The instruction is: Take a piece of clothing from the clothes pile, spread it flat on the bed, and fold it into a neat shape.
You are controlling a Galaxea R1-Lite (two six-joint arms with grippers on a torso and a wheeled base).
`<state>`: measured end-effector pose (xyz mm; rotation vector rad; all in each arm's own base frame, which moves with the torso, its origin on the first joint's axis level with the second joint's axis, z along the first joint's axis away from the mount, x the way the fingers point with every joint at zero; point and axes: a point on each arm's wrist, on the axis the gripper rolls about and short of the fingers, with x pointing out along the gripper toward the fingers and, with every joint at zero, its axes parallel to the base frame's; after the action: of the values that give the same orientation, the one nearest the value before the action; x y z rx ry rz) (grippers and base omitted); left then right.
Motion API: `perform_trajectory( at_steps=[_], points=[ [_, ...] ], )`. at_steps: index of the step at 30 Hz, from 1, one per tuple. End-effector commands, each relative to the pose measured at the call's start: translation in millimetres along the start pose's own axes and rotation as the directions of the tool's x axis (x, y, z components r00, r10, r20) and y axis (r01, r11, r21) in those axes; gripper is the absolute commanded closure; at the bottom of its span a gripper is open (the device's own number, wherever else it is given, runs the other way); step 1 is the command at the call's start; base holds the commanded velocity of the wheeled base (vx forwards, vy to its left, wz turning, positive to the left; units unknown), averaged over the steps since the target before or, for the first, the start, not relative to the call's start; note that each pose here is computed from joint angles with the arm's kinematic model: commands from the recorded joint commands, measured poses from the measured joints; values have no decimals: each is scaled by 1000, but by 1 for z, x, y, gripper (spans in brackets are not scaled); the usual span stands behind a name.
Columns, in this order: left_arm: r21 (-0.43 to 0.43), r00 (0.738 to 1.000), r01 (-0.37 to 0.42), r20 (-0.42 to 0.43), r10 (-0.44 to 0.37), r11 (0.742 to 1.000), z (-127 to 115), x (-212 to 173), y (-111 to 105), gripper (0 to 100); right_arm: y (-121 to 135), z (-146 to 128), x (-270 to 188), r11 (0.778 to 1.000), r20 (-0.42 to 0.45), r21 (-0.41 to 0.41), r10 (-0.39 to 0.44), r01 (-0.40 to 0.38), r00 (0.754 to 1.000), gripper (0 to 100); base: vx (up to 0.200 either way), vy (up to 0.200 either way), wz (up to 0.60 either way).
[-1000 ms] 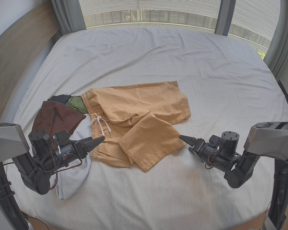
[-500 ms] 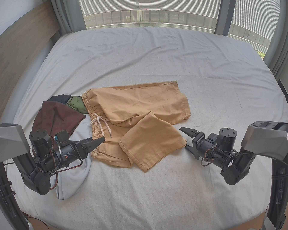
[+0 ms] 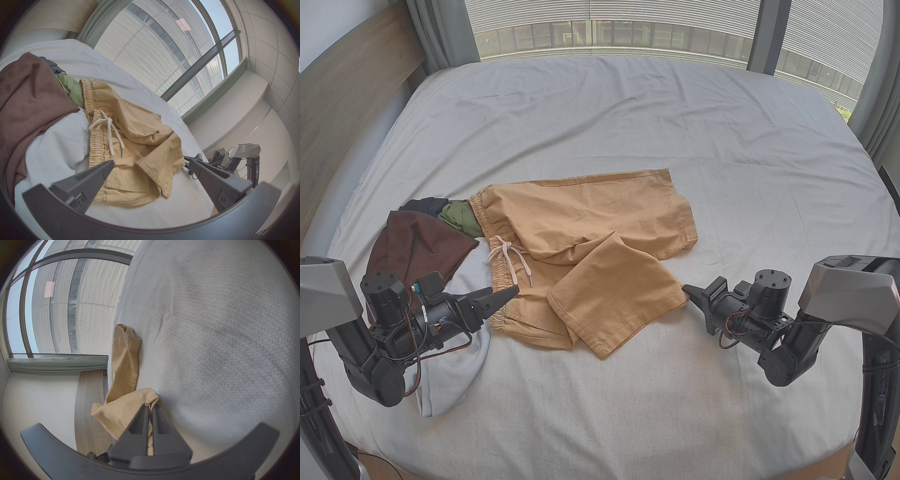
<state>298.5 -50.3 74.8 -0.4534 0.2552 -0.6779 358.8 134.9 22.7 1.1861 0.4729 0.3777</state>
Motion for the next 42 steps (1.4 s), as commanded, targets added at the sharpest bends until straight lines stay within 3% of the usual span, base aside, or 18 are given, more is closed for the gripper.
perform_trajectory(
  at_steps=[1,12,28,29,36,42],
  points=[
    [0,1000,1,2,-1,1000,0,0,0,0,1,3,-1,1000,10,-5,4,-4,1000,100,0,0,0],
    [1,1000,0,0,0,1000,0,0,0,0,5,41,3,990,105,-137,38,-23,994,100,0,0,0],
    [-1,1000,-2,-1,2,1000,0,-1,0,0,3,46,18,976,113,-206,91,-66,989,100,0,0,0],
    [-2,1000,-2,-1,2,1000,0,-1,0,0,3,46,18,973,115,-218,100,-73,988,0,0,0,0],
    [-3,1000,-6,-1,6,1000,0,-1,1,0,8,39,6,964,109,-251,120,-90,987,0,0,0,0],
    [-1,1000,0,-4,0,1000,-1,0,0,0,11,-9,-20,947,-19,-317,55,-58,998,0,0,0,0]
  ],
)
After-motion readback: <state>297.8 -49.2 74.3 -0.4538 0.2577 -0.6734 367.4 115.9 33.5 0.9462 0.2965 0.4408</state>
